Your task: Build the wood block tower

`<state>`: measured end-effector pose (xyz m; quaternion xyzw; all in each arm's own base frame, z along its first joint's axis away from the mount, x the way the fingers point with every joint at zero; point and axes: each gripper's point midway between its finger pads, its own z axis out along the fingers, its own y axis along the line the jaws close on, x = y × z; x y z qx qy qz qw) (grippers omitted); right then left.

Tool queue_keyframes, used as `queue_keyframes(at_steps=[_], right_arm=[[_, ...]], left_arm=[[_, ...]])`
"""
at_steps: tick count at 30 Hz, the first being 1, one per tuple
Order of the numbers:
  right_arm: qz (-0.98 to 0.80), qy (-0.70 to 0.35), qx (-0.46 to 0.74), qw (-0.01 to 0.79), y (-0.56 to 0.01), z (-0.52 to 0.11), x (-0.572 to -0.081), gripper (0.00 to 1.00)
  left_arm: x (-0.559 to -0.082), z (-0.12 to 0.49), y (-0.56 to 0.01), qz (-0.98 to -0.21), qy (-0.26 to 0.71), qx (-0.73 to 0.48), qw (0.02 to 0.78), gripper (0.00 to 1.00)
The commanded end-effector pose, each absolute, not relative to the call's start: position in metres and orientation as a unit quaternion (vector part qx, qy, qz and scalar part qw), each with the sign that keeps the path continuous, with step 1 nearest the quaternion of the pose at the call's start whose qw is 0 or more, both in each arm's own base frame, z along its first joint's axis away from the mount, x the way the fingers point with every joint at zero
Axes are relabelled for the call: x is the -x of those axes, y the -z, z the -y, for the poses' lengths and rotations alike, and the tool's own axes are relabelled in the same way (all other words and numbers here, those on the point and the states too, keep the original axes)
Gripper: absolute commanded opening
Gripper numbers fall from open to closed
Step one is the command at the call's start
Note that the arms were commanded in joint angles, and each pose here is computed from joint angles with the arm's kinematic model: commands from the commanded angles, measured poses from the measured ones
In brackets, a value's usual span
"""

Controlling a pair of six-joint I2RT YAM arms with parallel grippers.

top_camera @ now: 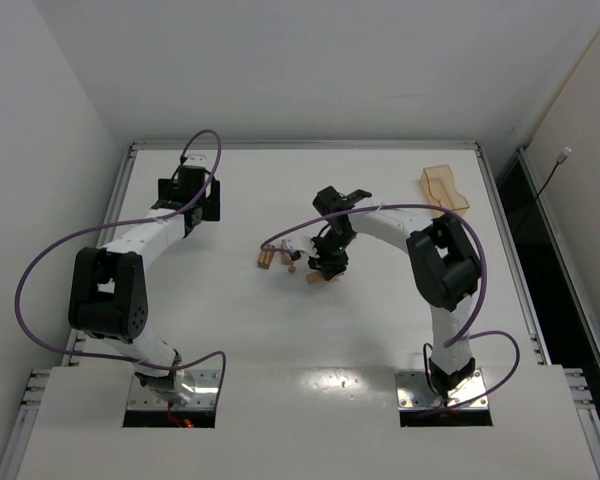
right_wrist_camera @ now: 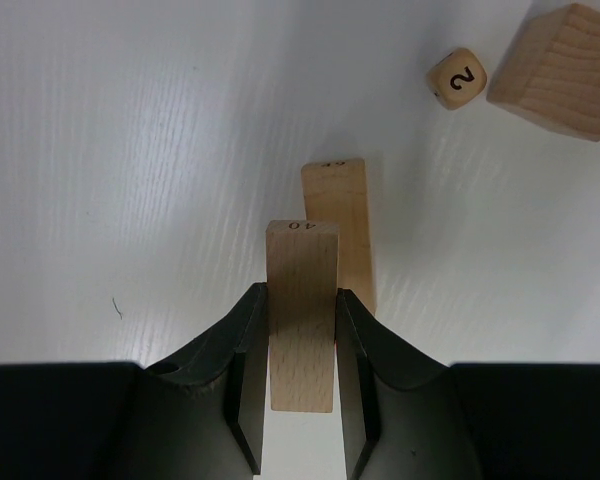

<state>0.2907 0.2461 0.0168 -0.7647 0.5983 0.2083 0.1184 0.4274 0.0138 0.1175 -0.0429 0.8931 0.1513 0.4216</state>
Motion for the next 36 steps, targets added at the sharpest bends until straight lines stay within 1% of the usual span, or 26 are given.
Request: queue_keyframes(at_steps=[1,26,31,36], right_arm=[[-0.573,-0.214,0.778,0.145,-0.029,-0.261,-0.297,0.00],[-0.550,-0.201,0.796,0.154,-0.026,-0.277,-0.306,0.00],[-0.552,-0.204,0.798,0.133,-0.019,-0.275,-0.299,0.00],[-0.548,-0.198,0.801,0.137,-0.021,-0.276,-0.303,0.00]], left_arm=[[-0.439,-0.017,-0.133,-0.882,-0.149,0.055,0.443,0.99],[-0.439,-0.016,-0.126,-0.886,-0.150,0.053,0.435,0.99],[-0.439,-0.016,-0.126,-0.886,-0.150,0.053,0.435,0.99],[-0.439,-0.016,-0.126,-0.886,-0.150,0.053,0.435,0.99]])
